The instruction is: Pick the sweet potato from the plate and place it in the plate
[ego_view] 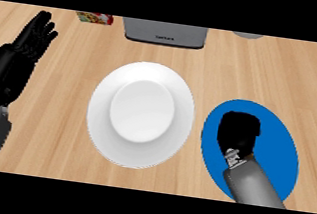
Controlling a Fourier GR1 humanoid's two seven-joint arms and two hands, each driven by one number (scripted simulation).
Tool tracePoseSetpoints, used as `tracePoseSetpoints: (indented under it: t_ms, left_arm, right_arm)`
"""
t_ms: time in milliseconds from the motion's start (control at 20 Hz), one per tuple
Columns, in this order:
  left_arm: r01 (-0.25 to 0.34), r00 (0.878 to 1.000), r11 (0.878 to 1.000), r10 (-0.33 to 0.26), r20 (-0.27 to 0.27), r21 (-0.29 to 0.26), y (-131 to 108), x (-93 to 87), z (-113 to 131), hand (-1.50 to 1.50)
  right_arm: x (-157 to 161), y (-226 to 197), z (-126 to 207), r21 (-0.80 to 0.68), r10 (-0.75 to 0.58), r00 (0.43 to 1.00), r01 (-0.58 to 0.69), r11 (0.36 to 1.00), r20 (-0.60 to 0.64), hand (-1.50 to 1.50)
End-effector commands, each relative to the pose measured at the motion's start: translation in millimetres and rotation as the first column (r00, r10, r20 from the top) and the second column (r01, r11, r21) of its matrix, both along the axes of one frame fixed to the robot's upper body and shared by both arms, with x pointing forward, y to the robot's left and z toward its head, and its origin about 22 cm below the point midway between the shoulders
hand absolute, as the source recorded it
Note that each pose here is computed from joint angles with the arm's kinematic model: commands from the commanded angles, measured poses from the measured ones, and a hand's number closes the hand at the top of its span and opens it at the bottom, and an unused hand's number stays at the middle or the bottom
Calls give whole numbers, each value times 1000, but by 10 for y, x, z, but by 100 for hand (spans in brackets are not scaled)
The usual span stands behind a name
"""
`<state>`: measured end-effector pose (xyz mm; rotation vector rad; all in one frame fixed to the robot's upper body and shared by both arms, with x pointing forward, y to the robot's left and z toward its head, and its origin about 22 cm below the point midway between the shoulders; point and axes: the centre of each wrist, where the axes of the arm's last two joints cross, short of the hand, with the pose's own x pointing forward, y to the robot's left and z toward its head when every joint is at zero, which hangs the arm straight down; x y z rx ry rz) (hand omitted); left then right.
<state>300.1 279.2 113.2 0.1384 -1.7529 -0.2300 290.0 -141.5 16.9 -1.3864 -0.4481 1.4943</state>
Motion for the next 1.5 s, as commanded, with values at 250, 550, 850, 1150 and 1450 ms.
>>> tracePoseSetpoints:
  t_ms: [250, 550, 850, 1150, 1450]
  left_arm:
    - [-66, 998, 998, 66, -22, 8, 225, -69, -160, 0]
    - [-68, 997, 998, 68, -25, 3, 197, -141, -103, 0]
    - [-50, 999, 999, 50, -7, -12, 105, -35, -66, 0]
    - [-15, 1000, 1000, 15, -3, 0, 190, -57, -68, 0]
    - [0, 1000, 1000, 0, -15, -1, -22, -13, -11, 0]
  right_arm:
    - [-534, -416, 44, 274, -180, 956, 114, 955, 231, 150]
    - [-1252, -898, 382, 472, -312, 883, 121, 873, 350, 150]
    - [-1645, -759, 897, 610, -234, 837, -143, 779, 495, 150]
    - [-1949, -356, 1342, 716, -233, 770, -374, 590, 594, 150]
    - [-1793, 82, 1455, 717, -165, 776, -449, 533, 609, 150]
